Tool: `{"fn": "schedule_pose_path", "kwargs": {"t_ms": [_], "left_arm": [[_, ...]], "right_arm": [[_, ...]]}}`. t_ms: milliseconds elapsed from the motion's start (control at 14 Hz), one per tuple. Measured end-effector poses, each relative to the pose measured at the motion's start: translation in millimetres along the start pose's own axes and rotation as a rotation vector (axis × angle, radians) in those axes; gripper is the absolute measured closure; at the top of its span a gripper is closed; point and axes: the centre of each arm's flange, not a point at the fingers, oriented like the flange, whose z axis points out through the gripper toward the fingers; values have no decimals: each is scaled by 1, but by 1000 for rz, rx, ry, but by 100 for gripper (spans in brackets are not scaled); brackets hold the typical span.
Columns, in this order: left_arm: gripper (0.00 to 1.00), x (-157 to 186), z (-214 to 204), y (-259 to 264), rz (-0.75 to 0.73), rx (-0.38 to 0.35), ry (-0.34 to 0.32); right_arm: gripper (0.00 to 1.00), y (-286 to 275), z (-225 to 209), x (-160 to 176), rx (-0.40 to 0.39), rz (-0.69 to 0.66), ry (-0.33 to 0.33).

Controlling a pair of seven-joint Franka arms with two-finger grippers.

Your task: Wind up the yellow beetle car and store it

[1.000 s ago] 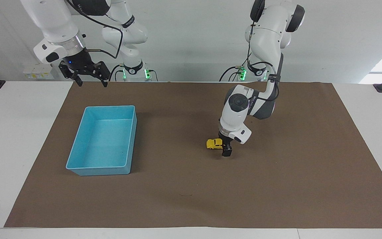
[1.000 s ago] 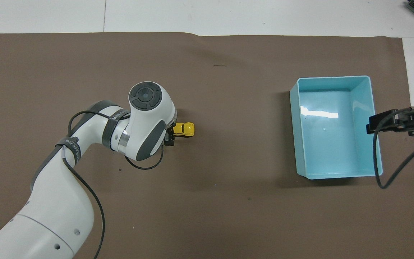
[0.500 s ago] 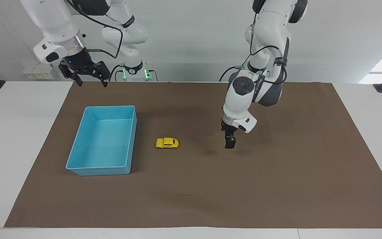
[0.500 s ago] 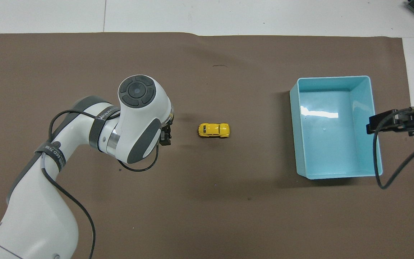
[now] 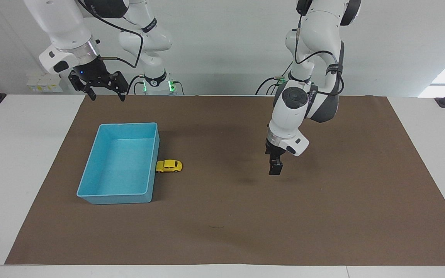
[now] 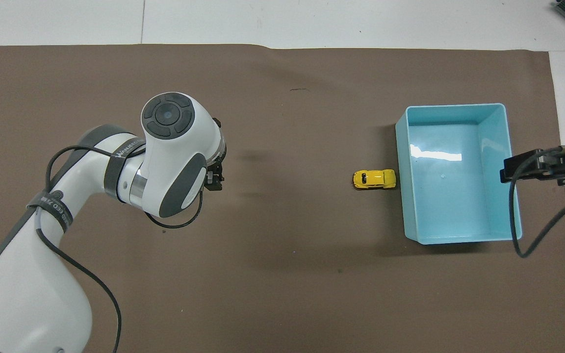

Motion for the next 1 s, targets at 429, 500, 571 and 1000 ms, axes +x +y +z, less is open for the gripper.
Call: {"fn": "schedule_pose_path", "kwargs": {"t_ms": [429, 500, 571, 1000], "left_arm": [[0, 32, -46, 8, 116, -56, -2], [0, 38, -53, 9, 140, -64, -1], [0, 44, -59, 10, 172, -66, 3], [0, 90, -95, 10, 401, -61, 29]], "right_arm": [[0, 0, 0, 0, 0, 0, 0], [0, 0, 0, 0, 0, 0, 0], [0, 0, 0, 0, 0, 0, 0], [0, -17, 5, -5, 6, -119, -1]]}}
